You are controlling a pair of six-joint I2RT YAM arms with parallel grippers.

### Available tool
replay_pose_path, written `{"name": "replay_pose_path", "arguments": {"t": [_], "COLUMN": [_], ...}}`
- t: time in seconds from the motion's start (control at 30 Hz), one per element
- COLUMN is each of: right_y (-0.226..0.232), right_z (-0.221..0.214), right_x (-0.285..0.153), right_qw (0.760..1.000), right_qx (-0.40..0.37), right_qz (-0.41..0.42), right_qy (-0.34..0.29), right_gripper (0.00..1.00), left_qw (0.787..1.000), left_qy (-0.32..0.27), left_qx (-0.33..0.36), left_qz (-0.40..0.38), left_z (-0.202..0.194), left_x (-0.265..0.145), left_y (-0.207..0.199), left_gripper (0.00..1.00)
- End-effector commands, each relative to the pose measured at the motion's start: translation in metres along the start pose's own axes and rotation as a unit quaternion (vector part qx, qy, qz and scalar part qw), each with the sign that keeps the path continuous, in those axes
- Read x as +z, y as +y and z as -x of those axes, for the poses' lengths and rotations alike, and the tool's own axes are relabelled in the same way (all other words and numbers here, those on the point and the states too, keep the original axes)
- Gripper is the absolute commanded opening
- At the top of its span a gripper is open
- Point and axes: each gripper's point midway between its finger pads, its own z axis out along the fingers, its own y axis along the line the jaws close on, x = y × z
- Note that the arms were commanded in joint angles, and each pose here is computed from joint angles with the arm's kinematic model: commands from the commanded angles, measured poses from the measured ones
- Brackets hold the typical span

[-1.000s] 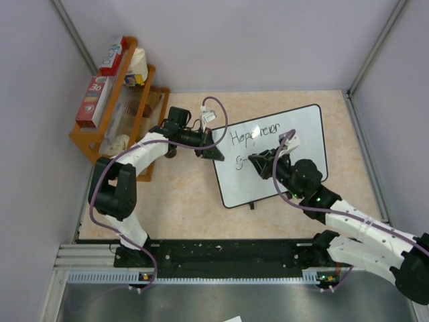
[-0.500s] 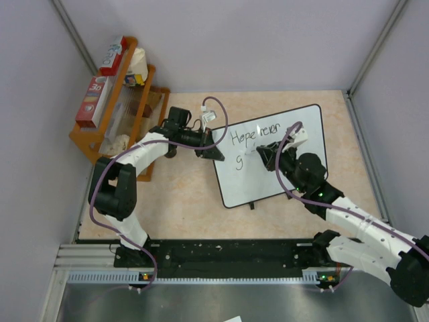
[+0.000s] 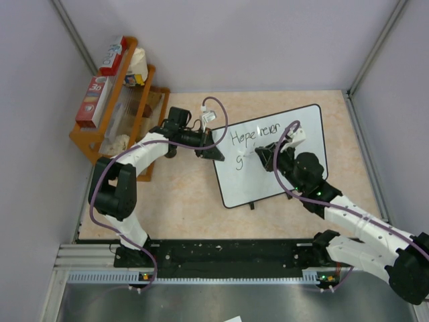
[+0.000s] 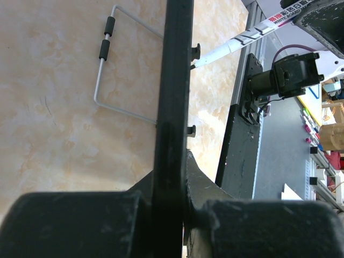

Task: Write a sentence on the whiteboard

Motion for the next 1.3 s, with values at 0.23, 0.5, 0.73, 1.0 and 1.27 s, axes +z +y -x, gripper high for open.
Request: {"name": "replay_pose_path", "arguments": {"t": [0.23,0.5,0.73,1.0,1.27], "right_y": [-0.008,-0.007,0.014,0.016,0.008], "right_z": [-0.018,-0.012,0.039,0.061,0.044], "right_x": [-0.009,-0.011,-0.017,-0.005,0.010], "right_qw": [1.000,1.000,0.997,0.996,0.998], "right_qx": [0.001,0.002,0.018,0.015,0.013], "right_qz": [-0.006,-0.005,0.034,0.022,0.007], "right_qy": [0.018,0.009,-0.065,-0.084,-0.061], "right_gripper": [0.00,0.00,0.00,0.00,0.00], "left_qw": [0.985,0.985,0.984,0.985,0.984], "left_qy": [0.067,0.068,0.070,0.070,0.073], "left_qx": [0.035,0.034,0.036,0.037,0.037], "left_qz": [0.152,0.154,0.157,0.155,0.156], "left_z": [-0.046,-0.046,-0.046,-0.045,-0.047], "left_x": [0.003,0.003,0.002,0.002,0.002], "left_y": [0.067,0.067,0.068,0.066,0.067], "left_gripper": [0.00,0.00,0.00,0.00,0.00]}}
